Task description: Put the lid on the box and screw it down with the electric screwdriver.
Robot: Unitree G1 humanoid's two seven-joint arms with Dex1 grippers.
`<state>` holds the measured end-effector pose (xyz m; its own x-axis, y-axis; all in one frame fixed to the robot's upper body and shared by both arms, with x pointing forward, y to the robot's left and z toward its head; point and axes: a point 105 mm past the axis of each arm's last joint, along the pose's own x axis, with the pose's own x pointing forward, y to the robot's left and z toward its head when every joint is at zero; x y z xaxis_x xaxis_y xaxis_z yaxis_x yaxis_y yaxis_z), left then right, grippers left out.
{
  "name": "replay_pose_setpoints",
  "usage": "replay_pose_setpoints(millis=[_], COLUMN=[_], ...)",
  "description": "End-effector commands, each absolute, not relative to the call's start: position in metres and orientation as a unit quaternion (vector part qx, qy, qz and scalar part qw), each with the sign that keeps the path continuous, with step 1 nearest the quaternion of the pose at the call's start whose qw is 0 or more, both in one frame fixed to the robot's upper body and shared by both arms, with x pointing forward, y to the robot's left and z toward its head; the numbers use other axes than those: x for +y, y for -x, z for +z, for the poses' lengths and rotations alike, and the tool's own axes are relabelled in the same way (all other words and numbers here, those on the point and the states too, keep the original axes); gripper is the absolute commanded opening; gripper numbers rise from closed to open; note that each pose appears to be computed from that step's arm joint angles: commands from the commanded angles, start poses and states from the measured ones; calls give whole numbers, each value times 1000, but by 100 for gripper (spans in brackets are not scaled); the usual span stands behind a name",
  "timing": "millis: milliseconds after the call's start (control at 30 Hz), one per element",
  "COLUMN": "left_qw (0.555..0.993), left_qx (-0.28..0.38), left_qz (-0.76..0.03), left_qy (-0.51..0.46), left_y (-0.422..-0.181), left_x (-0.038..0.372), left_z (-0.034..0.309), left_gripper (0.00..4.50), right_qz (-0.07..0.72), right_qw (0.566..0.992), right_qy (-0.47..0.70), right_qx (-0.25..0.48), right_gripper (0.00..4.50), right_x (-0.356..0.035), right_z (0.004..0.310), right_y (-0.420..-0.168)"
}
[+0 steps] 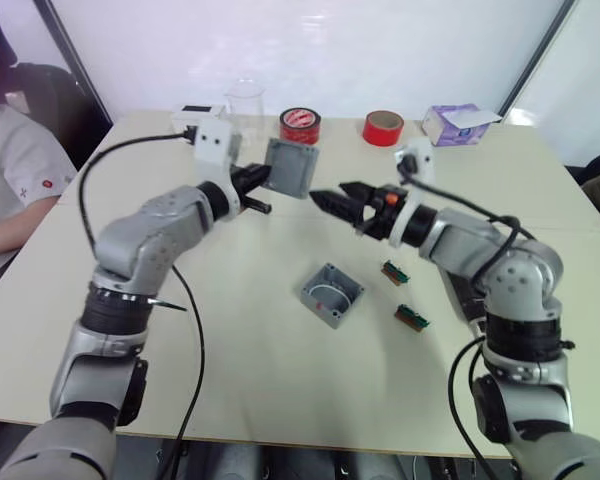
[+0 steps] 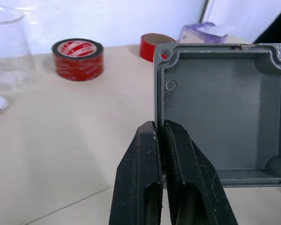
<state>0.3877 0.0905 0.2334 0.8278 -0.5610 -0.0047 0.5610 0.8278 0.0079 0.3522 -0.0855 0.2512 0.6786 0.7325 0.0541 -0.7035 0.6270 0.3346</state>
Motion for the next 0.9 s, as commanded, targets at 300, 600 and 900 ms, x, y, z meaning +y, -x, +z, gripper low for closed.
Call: replay_pose_setpoints(millis=[300,600,900], left_qw=[944,937,933], left_qx=[-70,-77,-78], left_qz=[-324,-341,-351], left_qy=[-3,3,13], left_y=[-382,-378,-373], left_x=[77,68,68], left_z=[260,265,265], left_gripper=[7,0,0], right_qz=[395,395,400], right_qw=[897,897,892], right_qy=[-193,-196,-205], right_qx=[41,45,44], right_gripper=[450,203,11], right_x=[-92,-96,-91], right_z=[266,263,265], right_y=[-357,-352,-352])
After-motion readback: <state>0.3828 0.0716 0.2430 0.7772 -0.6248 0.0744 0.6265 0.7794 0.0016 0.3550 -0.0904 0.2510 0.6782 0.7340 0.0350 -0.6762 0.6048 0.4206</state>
